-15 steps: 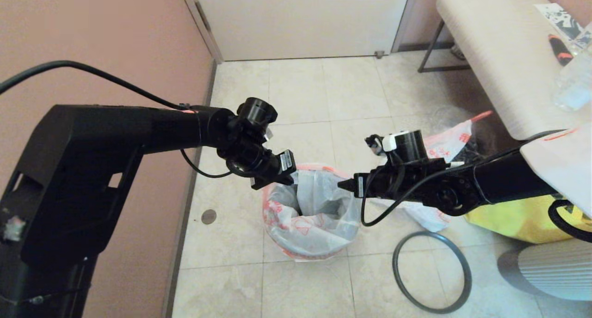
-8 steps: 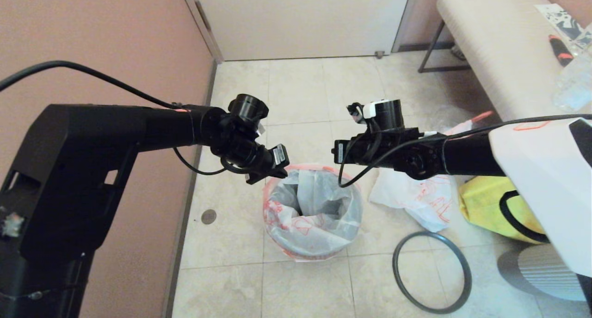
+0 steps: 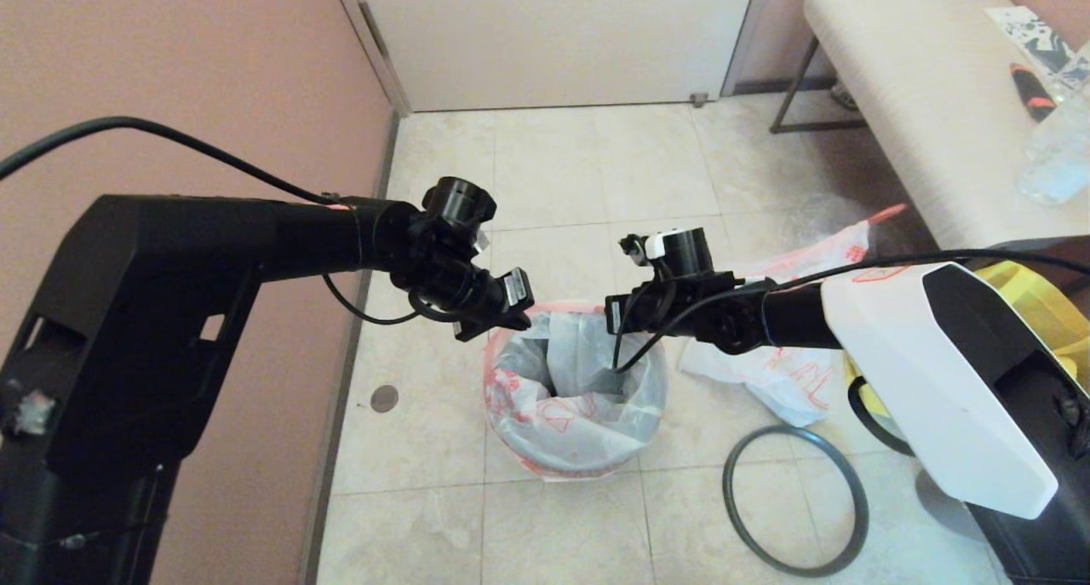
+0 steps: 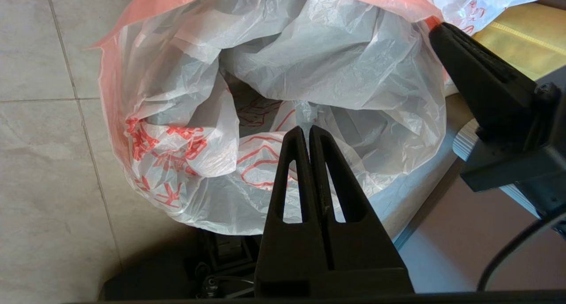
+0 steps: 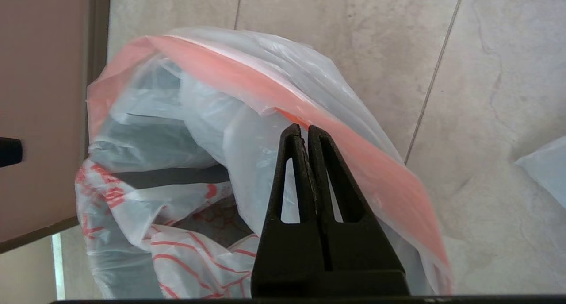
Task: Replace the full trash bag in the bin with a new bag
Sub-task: Put the new garbage bag on the trash can
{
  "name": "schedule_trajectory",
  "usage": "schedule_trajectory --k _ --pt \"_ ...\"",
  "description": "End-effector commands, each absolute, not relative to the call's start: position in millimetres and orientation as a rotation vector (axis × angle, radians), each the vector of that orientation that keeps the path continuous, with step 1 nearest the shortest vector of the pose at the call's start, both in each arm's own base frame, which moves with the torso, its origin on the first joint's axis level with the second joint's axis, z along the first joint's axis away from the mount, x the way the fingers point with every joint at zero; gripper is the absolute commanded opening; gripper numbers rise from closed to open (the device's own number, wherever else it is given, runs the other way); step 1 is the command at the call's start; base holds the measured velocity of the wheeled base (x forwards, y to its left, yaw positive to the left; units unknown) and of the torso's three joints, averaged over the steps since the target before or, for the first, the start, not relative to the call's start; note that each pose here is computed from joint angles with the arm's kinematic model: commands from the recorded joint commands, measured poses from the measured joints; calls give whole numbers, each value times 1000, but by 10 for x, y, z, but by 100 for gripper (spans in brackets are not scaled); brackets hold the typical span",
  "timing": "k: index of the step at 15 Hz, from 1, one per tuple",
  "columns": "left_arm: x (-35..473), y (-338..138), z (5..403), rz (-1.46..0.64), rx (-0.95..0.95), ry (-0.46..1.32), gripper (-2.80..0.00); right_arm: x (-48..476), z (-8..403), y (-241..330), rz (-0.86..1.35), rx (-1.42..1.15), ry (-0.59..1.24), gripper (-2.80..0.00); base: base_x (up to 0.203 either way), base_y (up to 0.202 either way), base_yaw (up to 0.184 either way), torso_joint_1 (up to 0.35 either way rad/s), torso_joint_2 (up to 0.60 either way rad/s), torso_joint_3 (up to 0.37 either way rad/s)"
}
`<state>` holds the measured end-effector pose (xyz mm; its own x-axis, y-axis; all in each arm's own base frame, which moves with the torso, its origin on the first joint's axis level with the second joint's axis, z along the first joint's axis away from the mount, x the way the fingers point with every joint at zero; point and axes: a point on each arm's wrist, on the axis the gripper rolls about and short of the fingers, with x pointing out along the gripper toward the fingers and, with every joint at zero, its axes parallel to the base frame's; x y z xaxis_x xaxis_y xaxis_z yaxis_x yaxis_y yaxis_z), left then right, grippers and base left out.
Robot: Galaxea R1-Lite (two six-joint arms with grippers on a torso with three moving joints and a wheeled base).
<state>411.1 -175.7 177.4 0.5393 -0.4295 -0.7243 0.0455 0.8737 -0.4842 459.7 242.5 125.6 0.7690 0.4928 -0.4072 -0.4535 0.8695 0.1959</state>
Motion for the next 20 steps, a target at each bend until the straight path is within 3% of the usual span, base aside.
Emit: schedule_trajectory --k 1,12,20 --pt "4115 -1758 1760 -291 -443 972 -280 4591 1276 2420 515 90 467 -280 0 0 0 0 0 0" --pt "4134 -1760 1736 -291 -447 970 -280 4599 1144 2402 505 88 506 -280 0 0 0 0 0 0" --pt "4161 -1785 1665 -284 -456 982 -280 4781 1147 2186 464 114 420 -280 0 0 0 0 0 0"
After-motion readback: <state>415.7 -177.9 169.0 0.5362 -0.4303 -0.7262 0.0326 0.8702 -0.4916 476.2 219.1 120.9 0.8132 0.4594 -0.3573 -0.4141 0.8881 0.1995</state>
